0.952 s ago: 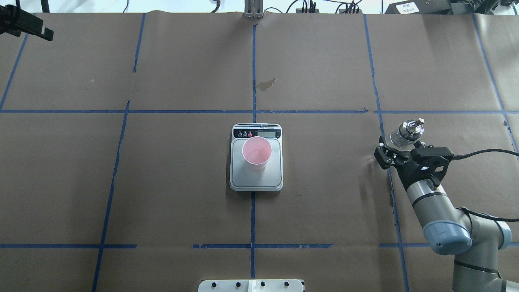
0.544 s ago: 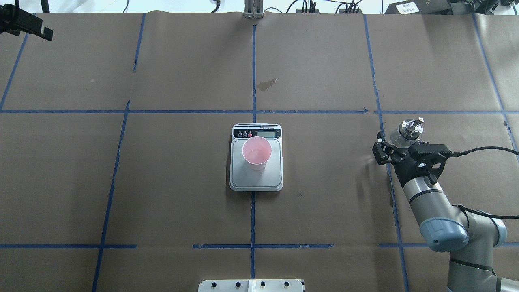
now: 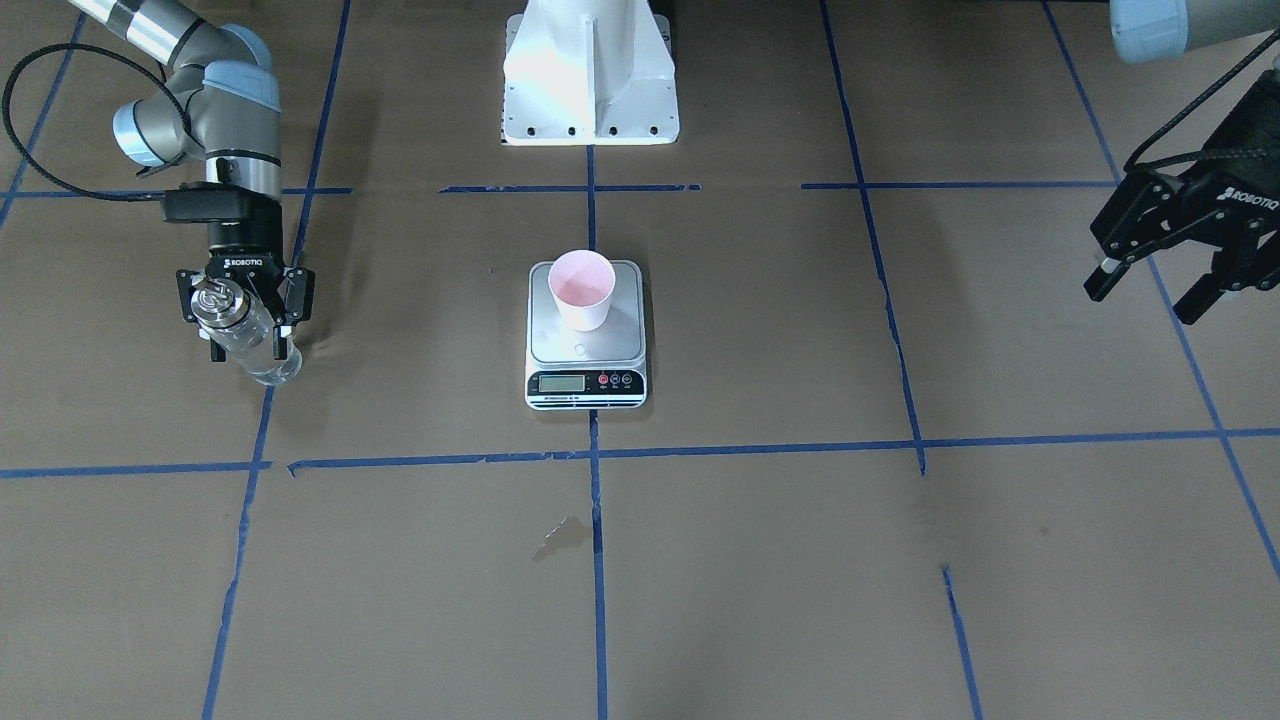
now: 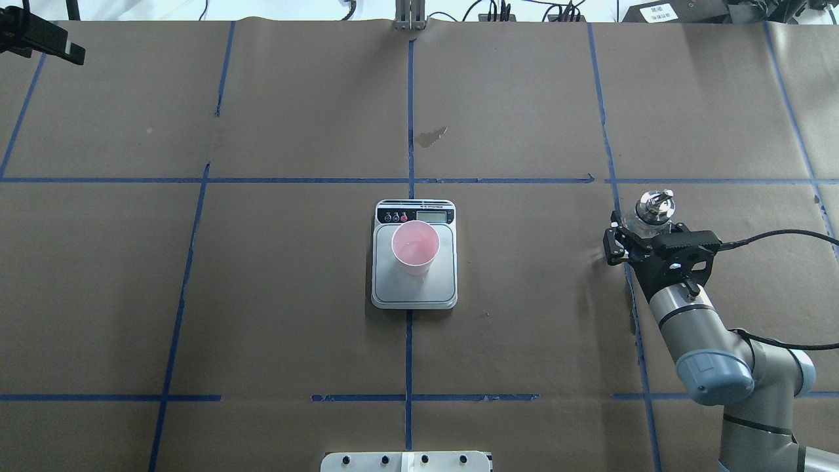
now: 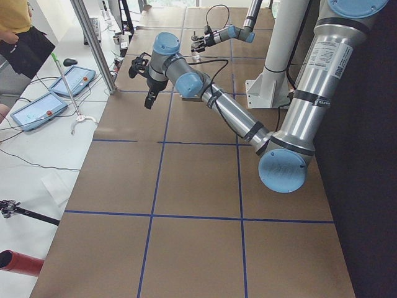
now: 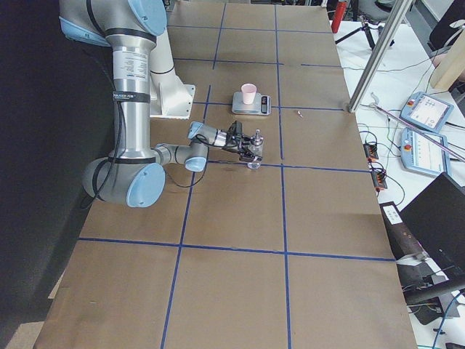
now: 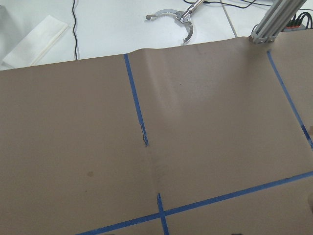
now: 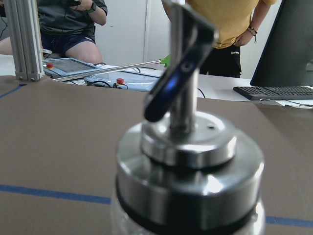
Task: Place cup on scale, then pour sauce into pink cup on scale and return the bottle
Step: 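Lift the bottle with the right gripper and carry it toward the cup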
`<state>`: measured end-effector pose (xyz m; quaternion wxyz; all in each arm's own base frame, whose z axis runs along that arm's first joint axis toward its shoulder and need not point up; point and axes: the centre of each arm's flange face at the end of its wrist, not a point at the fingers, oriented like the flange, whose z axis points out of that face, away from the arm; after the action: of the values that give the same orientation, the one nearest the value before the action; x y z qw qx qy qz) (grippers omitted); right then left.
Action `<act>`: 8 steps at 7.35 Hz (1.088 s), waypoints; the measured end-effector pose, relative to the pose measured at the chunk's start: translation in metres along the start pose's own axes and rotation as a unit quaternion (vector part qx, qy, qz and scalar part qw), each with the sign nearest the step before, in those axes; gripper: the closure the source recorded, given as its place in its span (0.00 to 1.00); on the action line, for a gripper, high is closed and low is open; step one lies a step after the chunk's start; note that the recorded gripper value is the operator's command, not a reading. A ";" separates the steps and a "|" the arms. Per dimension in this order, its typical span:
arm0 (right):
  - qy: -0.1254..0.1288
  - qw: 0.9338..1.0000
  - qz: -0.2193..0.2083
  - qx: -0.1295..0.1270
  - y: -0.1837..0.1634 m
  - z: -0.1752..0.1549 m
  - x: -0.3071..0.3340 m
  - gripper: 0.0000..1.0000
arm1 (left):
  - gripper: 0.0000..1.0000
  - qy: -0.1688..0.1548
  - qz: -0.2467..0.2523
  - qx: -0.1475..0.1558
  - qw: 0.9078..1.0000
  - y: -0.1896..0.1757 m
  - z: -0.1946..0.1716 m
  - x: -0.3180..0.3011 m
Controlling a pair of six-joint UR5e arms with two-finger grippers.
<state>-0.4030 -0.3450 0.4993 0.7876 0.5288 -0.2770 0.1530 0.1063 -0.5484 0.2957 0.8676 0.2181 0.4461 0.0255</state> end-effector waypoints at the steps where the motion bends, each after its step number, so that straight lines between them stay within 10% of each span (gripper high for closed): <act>1: -0.007 0.999 -0.035 0.003 -0.009 0.002 -0.012 1.00 | 0.16 0.000 0.000 0.000 1.000 0.000 0.000 0.000; 8: -0.081 0.997 -0.008 -0.007 -0.069 -0.001 -0.086 1.00 | 0.16 -0.005 -0.008 -0.008 1.000 0.002 -0.001 0.000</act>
<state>-0.4343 -0.3665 0.3959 0.7674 0.5364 -0.3362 0.1017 0.1058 -0.5463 0.2954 0.8717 0.2080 0.4432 0.0215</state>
